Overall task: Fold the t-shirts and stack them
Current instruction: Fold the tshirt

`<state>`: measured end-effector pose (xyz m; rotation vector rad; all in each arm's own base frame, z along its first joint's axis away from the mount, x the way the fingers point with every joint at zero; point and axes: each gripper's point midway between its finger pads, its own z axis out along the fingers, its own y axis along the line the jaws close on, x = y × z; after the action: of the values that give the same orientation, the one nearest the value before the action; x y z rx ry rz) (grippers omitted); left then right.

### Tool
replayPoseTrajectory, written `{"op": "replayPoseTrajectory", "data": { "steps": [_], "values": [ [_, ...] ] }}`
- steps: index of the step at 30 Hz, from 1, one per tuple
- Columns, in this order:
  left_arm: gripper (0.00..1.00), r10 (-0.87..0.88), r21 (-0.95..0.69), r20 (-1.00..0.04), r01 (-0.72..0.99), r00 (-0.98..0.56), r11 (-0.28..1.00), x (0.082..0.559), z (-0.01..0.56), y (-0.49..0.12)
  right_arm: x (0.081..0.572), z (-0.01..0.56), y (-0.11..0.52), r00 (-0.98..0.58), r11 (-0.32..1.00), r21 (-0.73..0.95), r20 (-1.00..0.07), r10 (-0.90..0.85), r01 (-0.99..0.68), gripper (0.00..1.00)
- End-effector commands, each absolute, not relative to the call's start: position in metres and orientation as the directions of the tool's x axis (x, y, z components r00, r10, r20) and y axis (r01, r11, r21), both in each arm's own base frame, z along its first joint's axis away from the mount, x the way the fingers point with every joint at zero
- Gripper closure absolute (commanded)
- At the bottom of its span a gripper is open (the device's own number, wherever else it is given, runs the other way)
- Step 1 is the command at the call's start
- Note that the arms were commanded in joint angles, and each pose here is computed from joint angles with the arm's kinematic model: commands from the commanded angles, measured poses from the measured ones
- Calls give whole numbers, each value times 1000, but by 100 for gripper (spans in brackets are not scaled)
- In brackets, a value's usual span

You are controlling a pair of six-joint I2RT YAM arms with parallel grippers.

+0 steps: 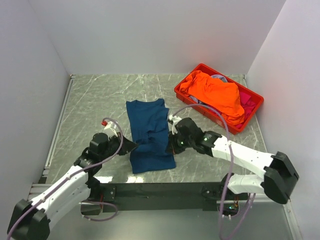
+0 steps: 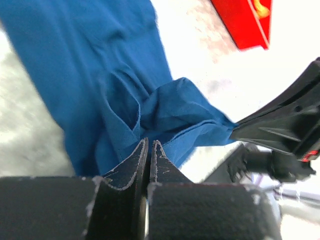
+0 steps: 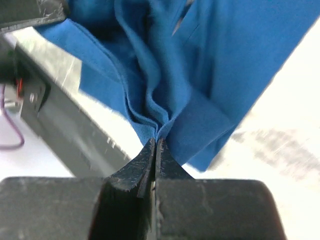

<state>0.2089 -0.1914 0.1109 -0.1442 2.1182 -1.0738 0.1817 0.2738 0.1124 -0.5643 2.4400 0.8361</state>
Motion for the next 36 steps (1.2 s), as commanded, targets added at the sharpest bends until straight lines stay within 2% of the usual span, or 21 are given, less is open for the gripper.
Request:
{"op": "replayPoseTrajectory", "data": {
  "steps": [1, 9, 20, 29, 32, 36],
  "values": [
    [99, -372, -754, -506, 190, -778, 629, 181, 102, -197, 158, 116, 267, -799, 733, 444, -557, -225, -516, 100],
    [99, -323, -793, -397, 144, -859, 592, 125, 84, -206, 102, 89, 261, -841, 735, 463, -467, -273, -495, 100],
    [99, -214, -818, -303, 138, -929, 559, 79, 84, -216, 64, 87, 252, -849, 733, 454, -409, -334, -507, 100],
    [99, -33, -767, -285, 207, -958, 607, 30, 82, -223, 32, 79, 241, -847, 733, 430, -334, -414, -528, 100],
    [99, 54, -759, -282, 258, -958, 598, 11, 86, -229, 21, 77, 236, -838, 729, 414, -306, -452, -545, 100],
    [99, 199, -781, -287, 349, -937, 518, -20, 98, -246, 3, 76, 231, -815, 701, 414, -277, -510, -580, 100]
  ]
}}
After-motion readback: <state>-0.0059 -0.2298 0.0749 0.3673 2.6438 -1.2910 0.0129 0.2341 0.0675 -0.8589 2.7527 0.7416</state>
